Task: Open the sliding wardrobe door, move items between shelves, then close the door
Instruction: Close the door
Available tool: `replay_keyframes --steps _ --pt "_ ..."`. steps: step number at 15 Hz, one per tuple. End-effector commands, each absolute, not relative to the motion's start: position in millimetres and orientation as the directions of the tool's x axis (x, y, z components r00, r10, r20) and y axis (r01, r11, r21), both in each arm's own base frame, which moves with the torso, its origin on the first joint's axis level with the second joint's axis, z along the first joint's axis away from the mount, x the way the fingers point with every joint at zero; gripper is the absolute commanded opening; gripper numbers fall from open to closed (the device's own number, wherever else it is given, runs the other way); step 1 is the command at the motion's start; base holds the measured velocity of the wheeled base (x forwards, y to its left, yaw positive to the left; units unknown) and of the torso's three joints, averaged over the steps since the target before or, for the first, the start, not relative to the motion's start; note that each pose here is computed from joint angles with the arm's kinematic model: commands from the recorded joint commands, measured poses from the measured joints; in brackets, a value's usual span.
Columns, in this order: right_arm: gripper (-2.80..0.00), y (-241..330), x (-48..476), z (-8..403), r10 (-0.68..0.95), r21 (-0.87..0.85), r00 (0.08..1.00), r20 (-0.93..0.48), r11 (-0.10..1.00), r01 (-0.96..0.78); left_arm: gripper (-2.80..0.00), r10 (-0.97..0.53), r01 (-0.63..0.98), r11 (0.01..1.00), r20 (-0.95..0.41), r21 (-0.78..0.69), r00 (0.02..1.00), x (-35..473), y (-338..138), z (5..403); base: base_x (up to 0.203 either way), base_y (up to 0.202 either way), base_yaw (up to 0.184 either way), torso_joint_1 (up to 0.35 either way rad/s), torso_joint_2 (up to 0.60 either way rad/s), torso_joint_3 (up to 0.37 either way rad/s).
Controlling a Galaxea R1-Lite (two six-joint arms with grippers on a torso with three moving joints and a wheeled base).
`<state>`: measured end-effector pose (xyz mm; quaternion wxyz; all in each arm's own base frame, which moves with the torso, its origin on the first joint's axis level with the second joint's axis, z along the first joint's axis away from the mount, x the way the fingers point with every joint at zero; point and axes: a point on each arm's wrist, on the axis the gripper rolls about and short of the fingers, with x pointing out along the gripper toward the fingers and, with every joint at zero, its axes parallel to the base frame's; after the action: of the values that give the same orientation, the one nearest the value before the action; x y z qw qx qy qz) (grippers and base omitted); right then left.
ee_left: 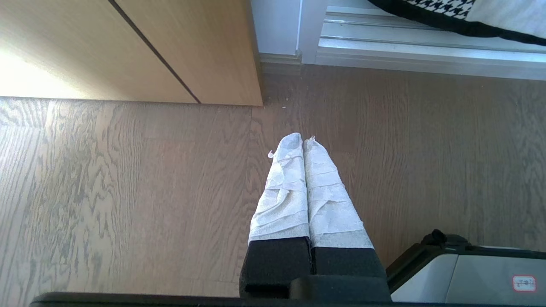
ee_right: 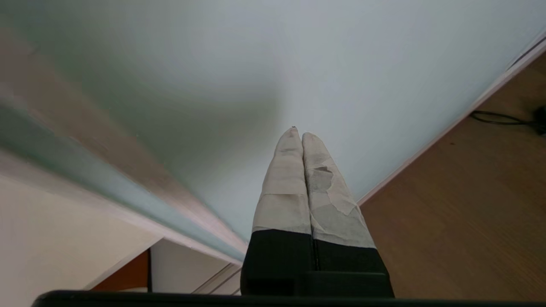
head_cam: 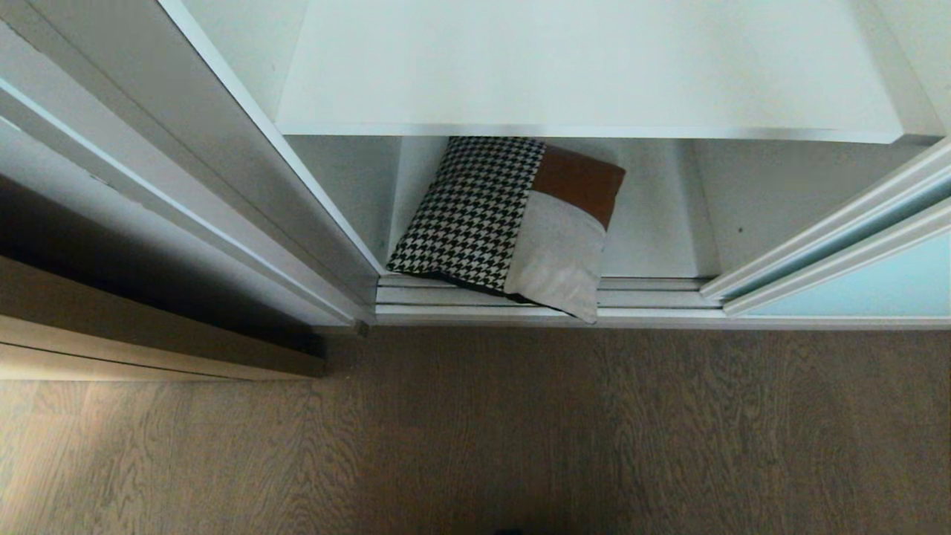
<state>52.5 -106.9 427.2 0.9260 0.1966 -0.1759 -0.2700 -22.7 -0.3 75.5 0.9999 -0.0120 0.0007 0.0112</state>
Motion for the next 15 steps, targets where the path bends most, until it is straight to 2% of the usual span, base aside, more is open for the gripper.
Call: replay_keyframes --steps 1,4,7,11,15 --pt "-2.8 -117 55 426 -0.578 0.473 0.79 0.206 0.765 0.437 -2.8 0.023 -0.023 0.999 -0.005 -0.025 1.0 -22 0 75 0.0 0.0 0.0 0.0 0.0 0.0" --pt "-2.8 -127 59 421 -0.579 0.507 0.799 0.165 0.744 0.435 -2.8 0.023 -0.023 0.999 -0.005 -0.025 1.0 -22 0 75 0.0 0.0 0.0 0.0 0.0 0.0" --pt "-2.8 -126 61 415 -0.494 0.535 0.862 0.109 0.76 0.368 -2.8 0.023 -0.023 0.999 -0.005 -0.025 1.0 -22 0 75 0.0 0.0 0.0 0.0 0.0 0.0" --pt "-2.8 -120 62 421 -0.403 0.599 0.908 0.117 0.757 0.259 -2.8 0.023 -0.023 0.999 -0.005 -0.025 1.0 -22 0 75 0.0 0.0 0.0 0.0 0.0 0.0" --pt "-2.8 -119 74 428 -0.307 0.591 0.943 0.127 0.787 0.176 -2.8 0.023 -0.023 0.999 -0.005 -0.025 1.0 -22 0 75 0.0 0.0 0.0 0.0 0.0 0.0"
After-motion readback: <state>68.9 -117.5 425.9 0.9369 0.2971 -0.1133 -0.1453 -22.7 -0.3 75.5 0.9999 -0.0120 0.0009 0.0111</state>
